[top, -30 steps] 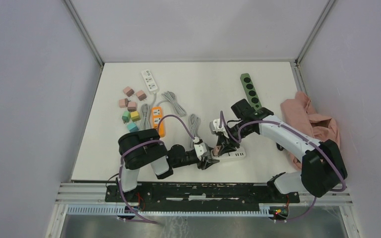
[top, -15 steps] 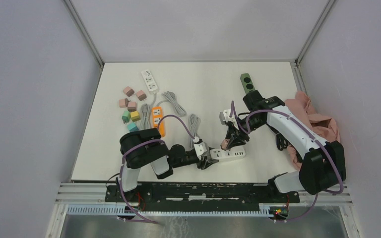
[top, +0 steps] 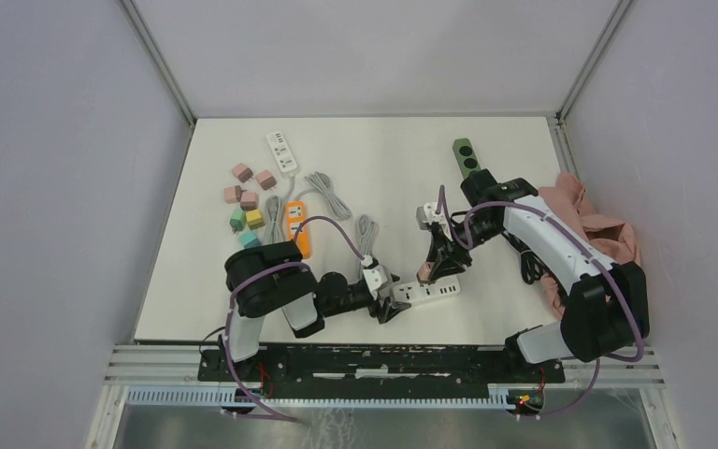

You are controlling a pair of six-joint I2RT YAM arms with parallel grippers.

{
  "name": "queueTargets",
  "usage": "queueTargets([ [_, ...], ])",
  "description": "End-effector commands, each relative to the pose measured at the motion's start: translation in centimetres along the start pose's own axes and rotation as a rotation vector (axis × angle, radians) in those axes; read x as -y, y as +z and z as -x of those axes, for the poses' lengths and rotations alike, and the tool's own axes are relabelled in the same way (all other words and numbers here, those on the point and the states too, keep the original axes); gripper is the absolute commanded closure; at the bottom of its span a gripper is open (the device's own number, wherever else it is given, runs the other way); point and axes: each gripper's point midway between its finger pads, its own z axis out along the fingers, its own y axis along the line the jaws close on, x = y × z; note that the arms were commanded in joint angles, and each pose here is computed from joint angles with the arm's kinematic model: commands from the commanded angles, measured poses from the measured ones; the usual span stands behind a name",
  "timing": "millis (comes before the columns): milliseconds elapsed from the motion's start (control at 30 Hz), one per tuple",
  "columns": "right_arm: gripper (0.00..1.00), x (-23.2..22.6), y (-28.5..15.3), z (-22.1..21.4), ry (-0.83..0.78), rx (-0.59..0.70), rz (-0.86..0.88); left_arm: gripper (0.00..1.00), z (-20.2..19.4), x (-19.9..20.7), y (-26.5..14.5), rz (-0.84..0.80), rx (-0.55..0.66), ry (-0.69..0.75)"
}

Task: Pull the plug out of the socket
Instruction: Remove the plug from the socket.

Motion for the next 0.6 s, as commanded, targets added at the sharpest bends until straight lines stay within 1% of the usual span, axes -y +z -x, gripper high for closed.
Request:
queueTargets([
  [0,1.0,0.3,-0.5,2.1,0.002,0.065,0.0,0.18,2.2,-0.9,-0.4,0.054,0.072,-0.028],
  [33,1.0,0.3,-0.6,2.0,0.009,0.067,-0.001,0.15,2.3,-0.9,-0.5,0.059,0.074,-0.034],
  [133,1.0,0.5,-0.7,2.1,0.019,0.075,-0.006,0.12,2.9,-1.0,-1.1,0.076,0.085,-0.054],
  [267,1.0,0.4,-0.9,2.3,0.034,0.094,-0.004,0.11,3.7,-0.7,-1.9,0.079,0.08,-0.089],
  [367,1.0,0.5,-1.0,2.5,0.049,0.104,-0.004,0.11,4.1,-0.5,-2.0,0.077,0.049,-0.126],
  [567,1.0,0.7,-1.1,2.6,0.084,0.118,0.003,0.1,4.5,-0.5,-2.0,0.09,-0.051,-0.163],
])
